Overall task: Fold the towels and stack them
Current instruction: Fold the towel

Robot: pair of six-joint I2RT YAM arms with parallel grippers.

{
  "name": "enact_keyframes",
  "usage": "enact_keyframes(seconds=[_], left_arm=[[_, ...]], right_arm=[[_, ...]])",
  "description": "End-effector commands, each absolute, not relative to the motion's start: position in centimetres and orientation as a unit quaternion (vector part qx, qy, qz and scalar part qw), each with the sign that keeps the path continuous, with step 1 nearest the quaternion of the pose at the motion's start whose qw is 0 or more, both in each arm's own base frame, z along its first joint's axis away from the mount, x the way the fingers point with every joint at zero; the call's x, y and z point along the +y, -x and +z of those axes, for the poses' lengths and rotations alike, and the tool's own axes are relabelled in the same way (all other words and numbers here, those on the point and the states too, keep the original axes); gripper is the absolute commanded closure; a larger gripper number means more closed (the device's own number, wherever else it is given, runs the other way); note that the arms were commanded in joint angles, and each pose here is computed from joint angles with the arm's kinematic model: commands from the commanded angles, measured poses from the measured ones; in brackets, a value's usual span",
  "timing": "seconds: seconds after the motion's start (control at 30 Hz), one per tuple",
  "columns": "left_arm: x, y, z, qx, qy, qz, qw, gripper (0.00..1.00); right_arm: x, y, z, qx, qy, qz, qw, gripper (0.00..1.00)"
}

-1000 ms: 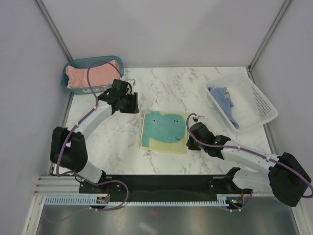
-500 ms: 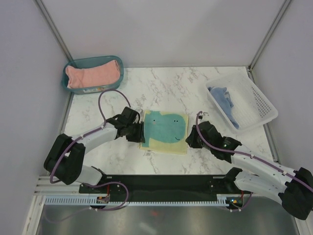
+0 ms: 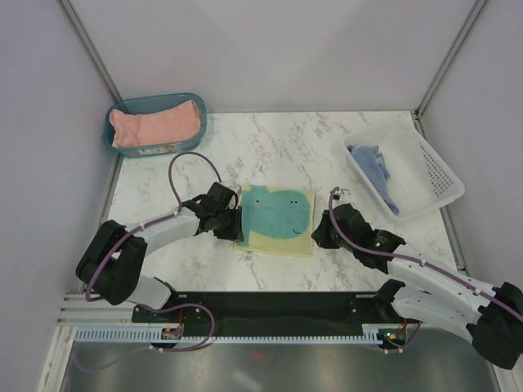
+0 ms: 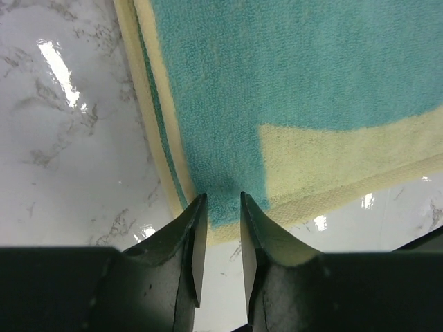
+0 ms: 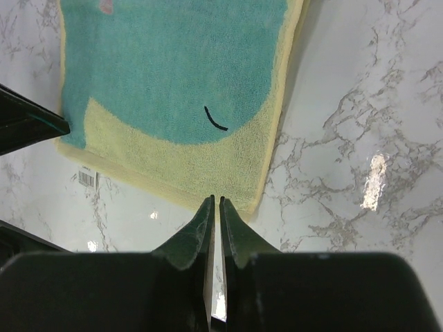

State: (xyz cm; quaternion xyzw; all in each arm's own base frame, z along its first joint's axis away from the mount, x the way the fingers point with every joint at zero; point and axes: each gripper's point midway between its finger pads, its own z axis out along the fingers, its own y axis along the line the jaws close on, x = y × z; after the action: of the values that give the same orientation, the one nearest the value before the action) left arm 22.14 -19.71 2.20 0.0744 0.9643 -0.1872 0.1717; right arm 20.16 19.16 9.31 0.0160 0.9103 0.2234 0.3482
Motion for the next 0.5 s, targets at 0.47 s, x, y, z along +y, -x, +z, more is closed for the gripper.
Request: enact_keyframes(seconds=[0.47], left_arm=[[-19.1,-22.3,2.4,0.966,-0.046,-0.169,0.192,0.64]], right_arm=[[19.0,-20.2,9.7,0.906,-0.018,0.228,0.357,0.87]])
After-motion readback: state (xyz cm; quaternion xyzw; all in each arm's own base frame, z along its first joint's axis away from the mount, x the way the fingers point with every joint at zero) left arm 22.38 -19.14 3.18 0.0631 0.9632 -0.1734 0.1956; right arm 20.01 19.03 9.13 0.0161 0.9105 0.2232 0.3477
